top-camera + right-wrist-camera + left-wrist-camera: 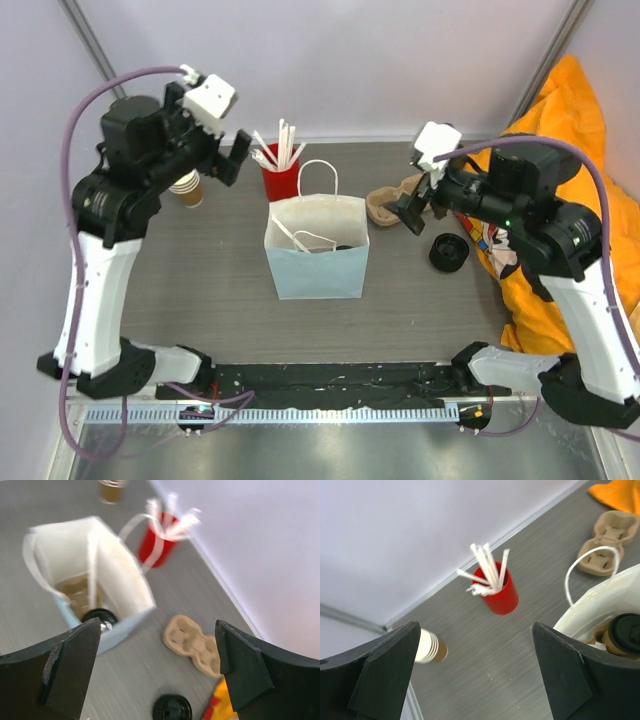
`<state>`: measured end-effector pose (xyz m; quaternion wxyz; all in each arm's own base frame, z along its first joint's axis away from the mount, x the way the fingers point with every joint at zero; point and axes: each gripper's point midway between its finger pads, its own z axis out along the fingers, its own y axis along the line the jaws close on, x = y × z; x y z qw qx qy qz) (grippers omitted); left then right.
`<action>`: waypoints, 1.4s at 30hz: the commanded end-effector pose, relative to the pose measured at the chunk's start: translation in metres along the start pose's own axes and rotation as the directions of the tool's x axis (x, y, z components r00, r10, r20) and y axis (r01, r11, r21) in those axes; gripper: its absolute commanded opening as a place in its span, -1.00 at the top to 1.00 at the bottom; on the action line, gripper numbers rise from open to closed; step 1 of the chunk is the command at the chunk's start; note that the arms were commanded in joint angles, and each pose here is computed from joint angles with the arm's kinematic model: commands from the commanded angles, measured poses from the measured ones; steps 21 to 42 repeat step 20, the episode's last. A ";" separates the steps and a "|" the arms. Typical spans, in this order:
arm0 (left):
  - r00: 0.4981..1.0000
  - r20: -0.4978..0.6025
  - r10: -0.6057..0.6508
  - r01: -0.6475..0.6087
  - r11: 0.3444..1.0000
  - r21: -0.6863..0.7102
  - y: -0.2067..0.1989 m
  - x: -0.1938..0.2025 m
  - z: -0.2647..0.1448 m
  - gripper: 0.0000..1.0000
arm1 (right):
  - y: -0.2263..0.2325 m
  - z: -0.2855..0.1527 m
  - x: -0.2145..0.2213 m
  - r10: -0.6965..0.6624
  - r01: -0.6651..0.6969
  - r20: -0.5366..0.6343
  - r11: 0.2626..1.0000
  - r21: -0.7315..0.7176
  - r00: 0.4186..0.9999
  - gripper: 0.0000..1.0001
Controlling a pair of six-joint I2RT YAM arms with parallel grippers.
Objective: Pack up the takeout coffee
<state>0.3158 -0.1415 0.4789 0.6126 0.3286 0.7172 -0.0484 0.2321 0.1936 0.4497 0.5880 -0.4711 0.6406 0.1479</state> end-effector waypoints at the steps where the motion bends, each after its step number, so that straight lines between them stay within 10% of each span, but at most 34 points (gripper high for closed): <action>1: 0.996 -0.008 -0.090 0.089 0.989 -0.115 0.019 0.026 -0.021 -0.99 | -0.074 -0.031 0.011 0.102 -0.111 0.043 0.907 0.406 0.994 -0.99; 8: 0.980 0.006 -0.199 0.192 0.937 -0.293 0.044 0.053 -0.061 -0.99 | -0.114 -0.089 0.040 0.179 -0.233 0.151 0.680 0.695 0.972 -0.99; 42: 0.971 0.063 -0.230 0.236 0.901 -0.364 0.047 0.051 -0.099 -0.99 | -0.106 -0.096 -0.001 0.193 -0.312 0.259 0.757 0.574 0.946 -1.00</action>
